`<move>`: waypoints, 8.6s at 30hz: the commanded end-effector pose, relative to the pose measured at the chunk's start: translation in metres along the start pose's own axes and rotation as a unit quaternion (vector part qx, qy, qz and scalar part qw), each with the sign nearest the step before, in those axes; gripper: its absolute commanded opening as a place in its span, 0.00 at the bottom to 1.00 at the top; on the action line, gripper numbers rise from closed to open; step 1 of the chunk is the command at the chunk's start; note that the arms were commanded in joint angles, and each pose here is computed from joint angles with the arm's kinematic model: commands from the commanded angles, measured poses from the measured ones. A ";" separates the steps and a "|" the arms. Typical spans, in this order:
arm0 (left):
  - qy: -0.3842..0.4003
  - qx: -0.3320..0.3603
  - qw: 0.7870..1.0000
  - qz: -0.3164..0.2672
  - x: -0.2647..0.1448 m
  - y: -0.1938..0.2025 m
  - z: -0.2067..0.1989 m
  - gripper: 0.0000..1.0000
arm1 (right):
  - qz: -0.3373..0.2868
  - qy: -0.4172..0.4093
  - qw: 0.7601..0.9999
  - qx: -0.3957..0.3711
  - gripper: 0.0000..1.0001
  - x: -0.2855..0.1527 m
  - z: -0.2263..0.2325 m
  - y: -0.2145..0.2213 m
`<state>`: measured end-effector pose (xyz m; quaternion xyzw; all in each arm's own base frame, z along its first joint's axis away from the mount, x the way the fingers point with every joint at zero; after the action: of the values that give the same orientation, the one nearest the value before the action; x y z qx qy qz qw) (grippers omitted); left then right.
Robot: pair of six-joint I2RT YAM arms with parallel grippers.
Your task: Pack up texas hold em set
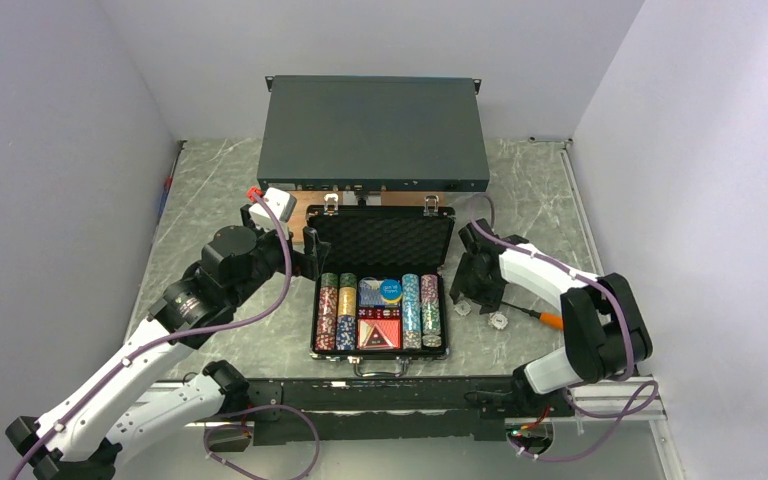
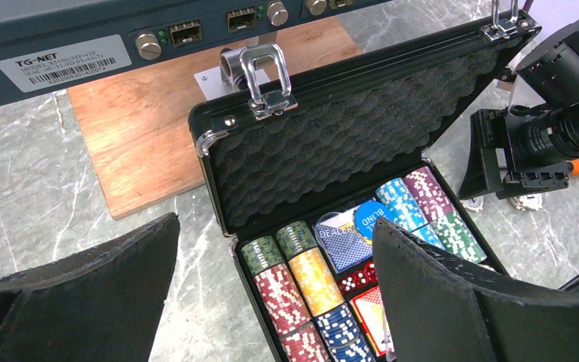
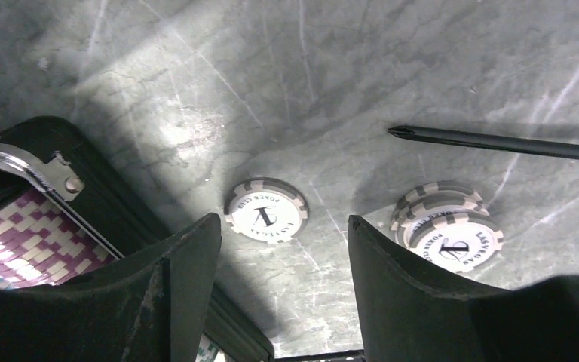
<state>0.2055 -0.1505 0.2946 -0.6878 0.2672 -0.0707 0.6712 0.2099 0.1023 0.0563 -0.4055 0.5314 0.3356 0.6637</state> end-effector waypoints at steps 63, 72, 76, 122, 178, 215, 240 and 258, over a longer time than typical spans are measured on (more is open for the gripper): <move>0.006 -0.005 1.000 -0.018 0.000 -0.010 -0.002 0.99 | -0.043 -0.018 0.999 -0.025 0.56 -0.009 0.008 -0.015; 0.008 -0.004 1.000 -0.017 0.000 -0.010 -0.003 0.99 | -0.028 -0.012 0.999 -0.024 0.55 0.004 0.010 -0.009; 0.008 -0.004 1.000 -0.019 0.000 -0.010 -0.003 0.99 | -0.018 -0.007 0.999 -0.025 0.54 0.009 0.011 -0.005; 0.009 -0.005 1.000 -0.017 0.000 -0.010 -0.003 0.99 | -0.023 0.007 1.000 0.005 0.55 -0.020 -0.018 0.018; 0.007 -0.005 1.000 -0.019 -0.001 -0.011 -0.002 0.99 | 0.018 0.087 0.982 0.169 0.35 0.017 -0.077 0.000; 0.229 -0.296 0.926 -0.043 0.041 0.057 -0.137 0.89 | 0.091 -0.061 0.989 0.101 0.00 -0.068 -0.009 -0.011; 0.253 -0.351 0.893 -0.121 0.094 0.104 -0.242 0.70 | 0.119 -0.087 0.988 0.052 0.00 -0.112 0.034 0.005; 0.283 -0.354 0.888 -0.077 0.106 0.123 -0.255 0.63 | 0.113 -0.124 0.985 0.050 0.00 -0.127 0.047 0.011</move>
<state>0.1430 -0.4135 0.1574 -0.8401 0.4042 -0.2007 0.3009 0.1939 0.1402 0.1647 -0.2749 0.5269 0.4273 0.6814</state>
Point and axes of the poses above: each gripper's point midway between its finger pads, its own x axis out along the fingers, its own z axis along the line the jaws close on, y = z × x, the point moved 4 cm from there along -x, back along the fingers, and after that the axes turned 3 degrees about x, right-handed, at the moved point
